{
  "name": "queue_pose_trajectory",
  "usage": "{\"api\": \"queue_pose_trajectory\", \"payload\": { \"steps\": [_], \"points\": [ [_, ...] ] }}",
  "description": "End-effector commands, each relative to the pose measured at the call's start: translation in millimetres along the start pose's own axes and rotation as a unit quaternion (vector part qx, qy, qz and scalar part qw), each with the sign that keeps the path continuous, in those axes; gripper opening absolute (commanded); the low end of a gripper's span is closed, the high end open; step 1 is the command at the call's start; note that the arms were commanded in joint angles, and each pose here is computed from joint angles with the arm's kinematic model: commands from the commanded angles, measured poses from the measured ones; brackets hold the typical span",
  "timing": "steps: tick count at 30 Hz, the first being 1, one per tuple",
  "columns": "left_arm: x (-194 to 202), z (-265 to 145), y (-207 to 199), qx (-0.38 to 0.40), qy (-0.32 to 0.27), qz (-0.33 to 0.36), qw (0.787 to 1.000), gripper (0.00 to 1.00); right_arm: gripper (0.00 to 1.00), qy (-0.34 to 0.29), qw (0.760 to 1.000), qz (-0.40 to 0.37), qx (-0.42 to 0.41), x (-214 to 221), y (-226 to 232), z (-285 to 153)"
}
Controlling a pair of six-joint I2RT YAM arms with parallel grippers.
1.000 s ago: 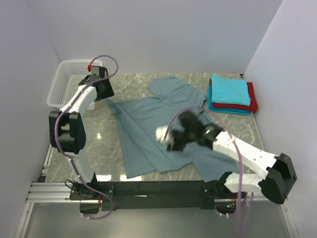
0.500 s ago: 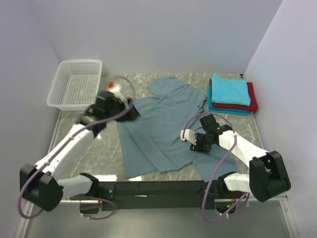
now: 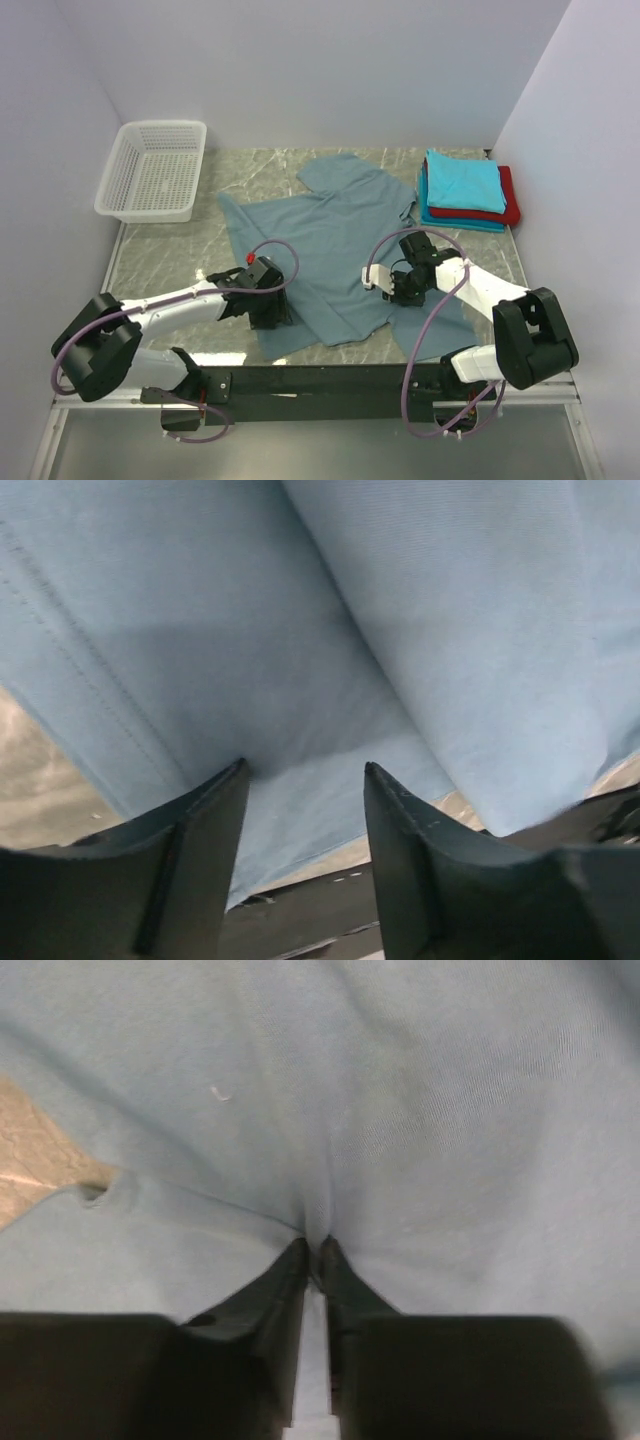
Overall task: Fold and stack the t-shirts
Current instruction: Flatten the tshirt out
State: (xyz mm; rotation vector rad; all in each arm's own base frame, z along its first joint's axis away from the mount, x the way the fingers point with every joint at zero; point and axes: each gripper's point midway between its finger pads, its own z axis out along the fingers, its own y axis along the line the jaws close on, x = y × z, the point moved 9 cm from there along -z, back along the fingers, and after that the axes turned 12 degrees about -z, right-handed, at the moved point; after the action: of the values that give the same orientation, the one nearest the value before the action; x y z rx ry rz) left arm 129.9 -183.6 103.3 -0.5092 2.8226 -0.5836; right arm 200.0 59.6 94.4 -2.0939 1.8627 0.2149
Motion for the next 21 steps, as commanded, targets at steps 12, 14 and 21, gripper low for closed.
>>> {"api": "queue_pose_trajectory", "payload": {
  "steps": [12,14,21],
  "points": [
    [12.1,-80.3,61.5,-0.073,-0.099,-0.252,0.960,0.52,0.01,-0.072,0.982,-0.141,-0.102,-64.7,69.1,-2.9],
    [11.7,-97.3,66.1,-0.073,-0.117,-0.257,0.957,0.52,0.01,-0.093,0.973,-0.170,-0.126,-80.8,83.4,-4.6],
    [-7.7,-148.6,23.3,0.062,-0.152,-0.172,0.971,0.57,0.00,-0.111,0.952,-0.230,-0.169,-110.2,120.5,-13.8]
  ]
}}
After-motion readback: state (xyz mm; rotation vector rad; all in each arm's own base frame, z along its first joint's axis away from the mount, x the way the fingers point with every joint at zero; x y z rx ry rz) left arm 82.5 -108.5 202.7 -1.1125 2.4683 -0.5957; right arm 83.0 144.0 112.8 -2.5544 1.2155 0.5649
